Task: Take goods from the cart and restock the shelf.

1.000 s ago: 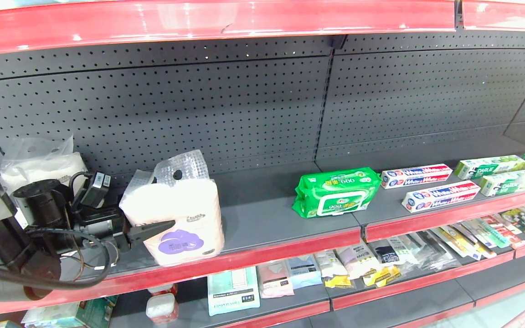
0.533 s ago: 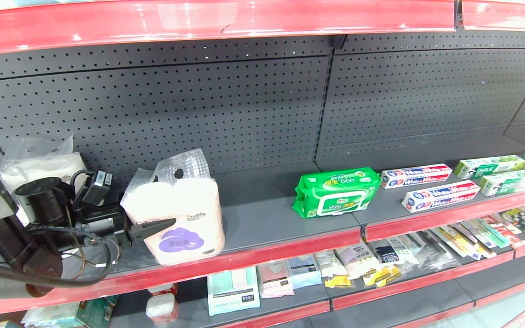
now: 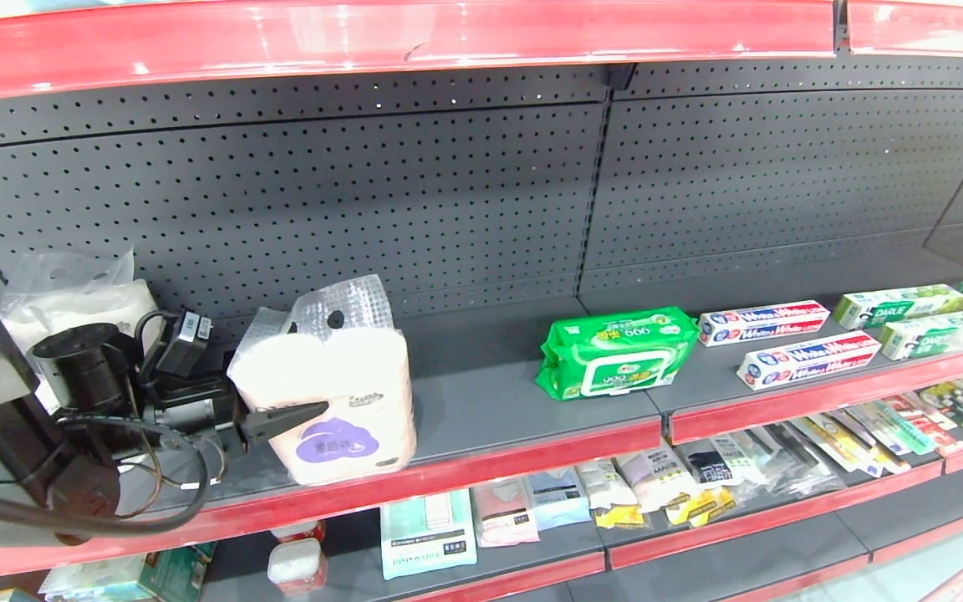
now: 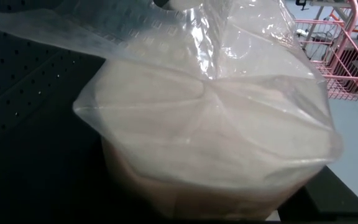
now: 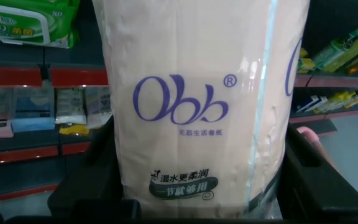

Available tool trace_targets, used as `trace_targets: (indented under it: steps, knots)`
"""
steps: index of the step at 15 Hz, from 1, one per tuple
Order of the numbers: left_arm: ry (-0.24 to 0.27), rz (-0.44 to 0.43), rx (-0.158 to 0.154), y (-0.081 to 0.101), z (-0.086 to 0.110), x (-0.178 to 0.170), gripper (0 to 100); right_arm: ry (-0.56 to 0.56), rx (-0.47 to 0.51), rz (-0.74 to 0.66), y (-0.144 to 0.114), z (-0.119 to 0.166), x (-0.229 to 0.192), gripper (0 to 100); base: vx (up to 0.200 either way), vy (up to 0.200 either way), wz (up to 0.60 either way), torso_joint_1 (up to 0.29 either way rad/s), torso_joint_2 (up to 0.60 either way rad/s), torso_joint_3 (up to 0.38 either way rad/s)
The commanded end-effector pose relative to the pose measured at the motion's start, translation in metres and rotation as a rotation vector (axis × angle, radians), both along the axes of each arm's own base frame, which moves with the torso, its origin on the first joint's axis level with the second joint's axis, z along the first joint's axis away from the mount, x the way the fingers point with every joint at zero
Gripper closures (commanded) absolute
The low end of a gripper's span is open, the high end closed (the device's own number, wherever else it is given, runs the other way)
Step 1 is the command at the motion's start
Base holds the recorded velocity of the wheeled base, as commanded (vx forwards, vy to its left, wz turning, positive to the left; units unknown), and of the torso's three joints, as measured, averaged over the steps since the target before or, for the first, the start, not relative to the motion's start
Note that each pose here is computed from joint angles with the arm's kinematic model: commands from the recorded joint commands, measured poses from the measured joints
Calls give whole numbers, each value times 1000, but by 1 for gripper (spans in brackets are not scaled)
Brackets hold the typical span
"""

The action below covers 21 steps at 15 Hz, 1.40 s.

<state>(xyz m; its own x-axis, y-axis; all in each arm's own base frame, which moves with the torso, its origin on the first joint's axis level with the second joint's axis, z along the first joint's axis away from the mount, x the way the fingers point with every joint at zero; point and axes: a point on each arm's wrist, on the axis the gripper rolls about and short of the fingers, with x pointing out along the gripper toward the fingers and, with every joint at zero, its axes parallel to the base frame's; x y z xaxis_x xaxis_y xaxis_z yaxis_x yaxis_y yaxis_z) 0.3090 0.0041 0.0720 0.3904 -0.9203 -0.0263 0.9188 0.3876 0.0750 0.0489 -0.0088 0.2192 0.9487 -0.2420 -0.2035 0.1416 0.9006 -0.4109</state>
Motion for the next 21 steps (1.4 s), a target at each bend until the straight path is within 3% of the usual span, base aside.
trace_targets:
  steps: [1, 5, 6, 15, 18, 21]
  knots:
    - [-4, -5, 0, -1, 1, 0, 100, -3, 0, 0, 0, 0, 0, 100, 0, 0, 0, 0, 0, 0]
    - [5, 10, -1, -1, -2, 2, 100, -6, -1, -2, 0, 0, -2, 100, 0, 0, 0, 0, 0, 0]
    - [11, 12, -2, -1, -3, 2, 0, -6, -1, -2, 0, 0, -2, 100, 0, 0, 0, 0, 0, 0]
    - [-9, 19, -7, 0, 1, 2, 0, 8, 0, -1, 0, -4, -1, 100, 0, 0, 0, 0, 0, 0]
    - [-38, 103, -7, 6, 13, 1, 0, 16, 1, 0, 0, -4, 0, 100, 0, 0, 0, 0, 0, 0]
    - [-59, 120, -14, 10, 27, -5, 0, 17, 2, 0, 0, -4, 1, 100, 0, 0, 0, 0, 0, 0]
